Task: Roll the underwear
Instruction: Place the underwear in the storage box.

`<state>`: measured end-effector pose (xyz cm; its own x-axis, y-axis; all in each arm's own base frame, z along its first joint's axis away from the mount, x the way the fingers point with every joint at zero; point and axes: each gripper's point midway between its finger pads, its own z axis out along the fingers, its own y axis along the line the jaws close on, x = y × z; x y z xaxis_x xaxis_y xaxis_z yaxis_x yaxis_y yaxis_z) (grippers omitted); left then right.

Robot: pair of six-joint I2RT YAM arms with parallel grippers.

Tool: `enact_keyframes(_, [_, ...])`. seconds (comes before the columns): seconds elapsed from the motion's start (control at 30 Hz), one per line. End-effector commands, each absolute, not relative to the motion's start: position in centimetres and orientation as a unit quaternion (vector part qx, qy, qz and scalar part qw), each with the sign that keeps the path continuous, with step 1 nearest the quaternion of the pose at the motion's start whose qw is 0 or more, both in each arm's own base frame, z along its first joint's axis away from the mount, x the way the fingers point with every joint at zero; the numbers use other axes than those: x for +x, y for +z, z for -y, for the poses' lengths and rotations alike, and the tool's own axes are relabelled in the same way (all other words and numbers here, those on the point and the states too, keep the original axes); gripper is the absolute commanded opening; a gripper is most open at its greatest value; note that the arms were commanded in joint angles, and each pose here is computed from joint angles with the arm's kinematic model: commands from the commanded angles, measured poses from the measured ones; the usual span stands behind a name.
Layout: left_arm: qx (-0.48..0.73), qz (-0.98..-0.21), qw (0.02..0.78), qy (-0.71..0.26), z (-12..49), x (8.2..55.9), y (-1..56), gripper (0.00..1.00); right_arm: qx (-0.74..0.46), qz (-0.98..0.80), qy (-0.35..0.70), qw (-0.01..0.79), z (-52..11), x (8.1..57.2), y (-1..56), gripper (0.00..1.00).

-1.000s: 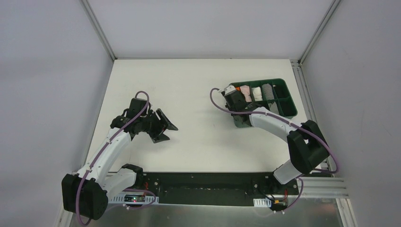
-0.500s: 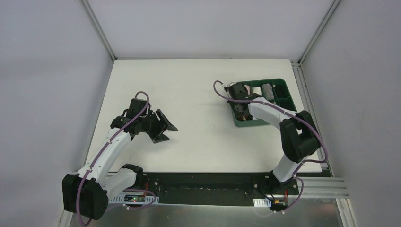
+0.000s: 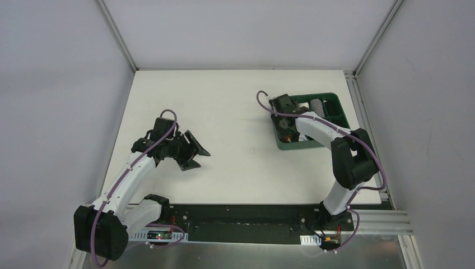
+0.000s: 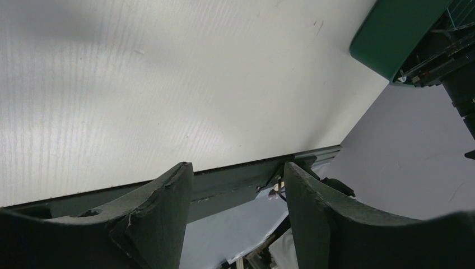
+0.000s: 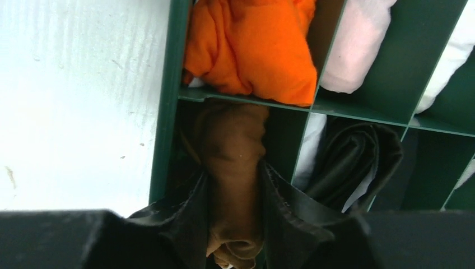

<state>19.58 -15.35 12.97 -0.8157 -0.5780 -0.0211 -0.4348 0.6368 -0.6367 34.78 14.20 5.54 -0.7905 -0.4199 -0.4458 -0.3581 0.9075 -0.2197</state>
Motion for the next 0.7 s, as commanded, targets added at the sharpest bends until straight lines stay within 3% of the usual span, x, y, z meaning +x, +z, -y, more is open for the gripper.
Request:
enact_keyframes(0.0, [-0.276,-0.897,0.113,-0.326,15.3,19.5,13.4,0.61,-0.185,-0.944,-0.023,0.273,-15.2,34.4,9.0,0.45])
enact_keyframes(0.2, [-0.281,-0.896,0.111,-0.327,15.3,19.3,13.2,0.6,-0.175,-0.936,-0.019,0.303,-15.0,34.6,11.7,0.59])
enact_keyframes(0.4, [-0.277,-0.893,0.118,-0.335,15.3,19.2,13.7,0.6,-0.151,-0.93,-0.008,0.334,-15.0,34.8,13.7,0.59])
enact_keyframes(0.53, [-0.276,-0.891,0.123,-0.34,15.4,19.1,14.1,0.6,-0.104,-0.918,0.012,0.382,-14.6,34.8,16.8,0.5])
enact_keyframes(0.6, [-0.272,-0.89,0.128,-0.343,15.4,19.1,14.5,0.6,-0.074,-0.911,0.024,0.406,-14.2,34.4,18.7,0.51])
enact_keyframes(0.63, [-0.268,-0.89,0.132,-0.344,15.4,19.1,14.7,0.6,-0.056,-0.907,0.029,0.417,-14.0,34.1,19.7,0.54])
enact_keyframes(0.67, [-0.263,-0.891,0.136,-0.344,15.3,19.0,14.9,0.61,-0.032,-0.903,0.033,0.426,-13.6,33.8,20.7,0.83])
